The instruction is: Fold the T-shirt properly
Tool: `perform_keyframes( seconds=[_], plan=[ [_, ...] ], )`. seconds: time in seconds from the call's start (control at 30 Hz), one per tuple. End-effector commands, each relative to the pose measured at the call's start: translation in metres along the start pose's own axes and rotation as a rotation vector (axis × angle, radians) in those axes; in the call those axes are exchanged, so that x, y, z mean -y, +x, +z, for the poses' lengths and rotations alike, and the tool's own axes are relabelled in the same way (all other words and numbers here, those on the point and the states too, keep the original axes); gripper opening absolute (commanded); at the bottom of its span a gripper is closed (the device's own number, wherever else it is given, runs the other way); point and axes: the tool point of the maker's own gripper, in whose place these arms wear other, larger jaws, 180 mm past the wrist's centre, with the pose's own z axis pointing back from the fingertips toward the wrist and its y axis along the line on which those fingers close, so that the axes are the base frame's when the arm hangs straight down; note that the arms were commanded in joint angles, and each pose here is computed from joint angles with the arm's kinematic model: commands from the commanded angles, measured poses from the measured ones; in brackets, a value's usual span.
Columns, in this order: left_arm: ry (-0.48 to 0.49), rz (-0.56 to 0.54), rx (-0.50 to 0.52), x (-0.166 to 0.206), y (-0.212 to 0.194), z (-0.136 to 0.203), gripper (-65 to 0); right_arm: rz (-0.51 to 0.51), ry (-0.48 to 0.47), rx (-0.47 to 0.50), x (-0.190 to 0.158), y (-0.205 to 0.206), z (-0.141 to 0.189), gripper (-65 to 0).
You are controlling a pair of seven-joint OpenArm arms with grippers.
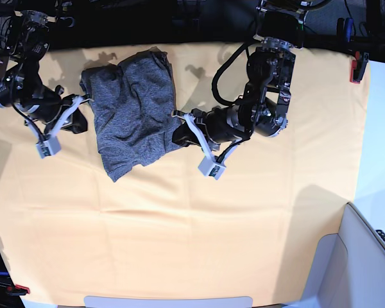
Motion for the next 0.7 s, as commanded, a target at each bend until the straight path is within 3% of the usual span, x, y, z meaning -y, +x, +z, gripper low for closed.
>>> perform_keyframes(
  seconds=[0.0,0.2,0.43,0.57,0.67],
  plan=[
    [0.001,-0.032,0.05,0.003,0.01,0.012,-63.1,-0.006,-0.051,0.043,0.017,0.008,0.015,-65.0],
    [0.118,-0.034,0.037,-0.024,-0.035,0.066,-63.2,-0.144,-0.256,0.033,0.079,-0.03,0.066,-65.0],
    [0.344,0.191,-0.021,-0.084,-0.118,0.126,-63.3,-0.141,-0.387,-0.209,0.097,-0.105,0.093,-65.0],
    [0.416,0.299,-0.048,-0.09,-0.164,0.148,-63.3,-0.133,-0.498,-0.369,0.101,-0.15,0.102,-65.0],
    [0.442,0.355,-0.102,-0.087,-0.195,0.16,-63.3,-0.108,-0.53,-0.468,0.095,-0.174,0.102,-65.0]
  ],
)
